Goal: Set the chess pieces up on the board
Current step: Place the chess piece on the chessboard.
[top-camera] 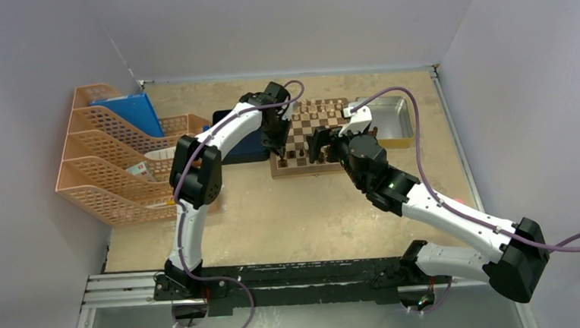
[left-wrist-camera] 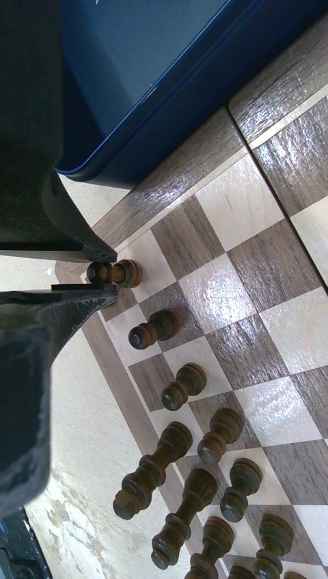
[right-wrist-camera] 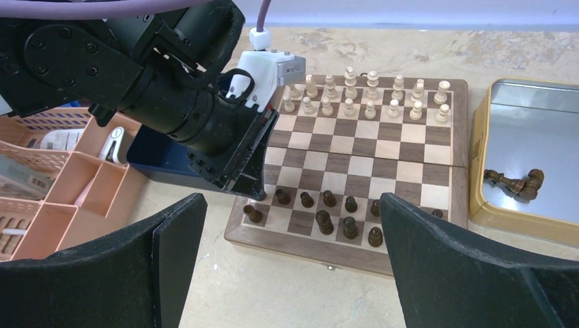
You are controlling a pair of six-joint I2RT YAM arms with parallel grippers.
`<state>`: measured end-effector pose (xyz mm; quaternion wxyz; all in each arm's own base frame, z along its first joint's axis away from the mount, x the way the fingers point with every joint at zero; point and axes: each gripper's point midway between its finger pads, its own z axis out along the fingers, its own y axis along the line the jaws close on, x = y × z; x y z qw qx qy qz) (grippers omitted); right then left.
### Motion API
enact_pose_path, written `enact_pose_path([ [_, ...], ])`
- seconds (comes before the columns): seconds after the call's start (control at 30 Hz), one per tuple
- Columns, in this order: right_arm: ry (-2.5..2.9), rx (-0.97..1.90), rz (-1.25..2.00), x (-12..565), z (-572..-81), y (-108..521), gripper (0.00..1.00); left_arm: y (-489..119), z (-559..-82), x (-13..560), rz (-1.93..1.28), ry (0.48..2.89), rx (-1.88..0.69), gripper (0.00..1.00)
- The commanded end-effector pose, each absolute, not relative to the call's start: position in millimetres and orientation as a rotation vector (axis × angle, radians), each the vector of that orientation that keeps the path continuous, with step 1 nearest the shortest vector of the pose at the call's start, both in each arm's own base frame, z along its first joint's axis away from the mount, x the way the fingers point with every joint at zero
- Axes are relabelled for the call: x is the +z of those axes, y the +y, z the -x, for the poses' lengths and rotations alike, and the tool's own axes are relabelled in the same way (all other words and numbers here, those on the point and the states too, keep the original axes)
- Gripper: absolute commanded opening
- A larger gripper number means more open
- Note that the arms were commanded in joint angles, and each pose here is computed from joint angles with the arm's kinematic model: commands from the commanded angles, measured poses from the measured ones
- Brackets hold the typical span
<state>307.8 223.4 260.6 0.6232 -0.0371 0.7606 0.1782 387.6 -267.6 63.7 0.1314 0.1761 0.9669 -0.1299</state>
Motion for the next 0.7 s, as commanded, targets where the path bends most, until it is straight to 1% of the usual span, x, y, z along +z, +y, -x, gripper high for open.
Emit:
enact_pose_path([
  [0.0, 1.715, 0.406, 0.054, 270, -308, 216, 0.99, -273, -396, 76, -0.537, 2.766, -0.381, 0.17],
  [0.1, 1.714, 0.408, 0.053, 270, -308, 216, 0.99, -273, -397, 76, -0.54, 2.764, -0.378, 0.2],
  [0.3, 1.714, 0.411, 0.055, 270, -308, 217, 0.99, -274, -397, 77, -0.543, 2.758, -0.383, 0.23],
  [0.67, 1.723, 0.422, 0.07, 267, -308, 221, 0.99, -279, -401, 87, -0.541, 2.721, -0.401, 0.23],
])
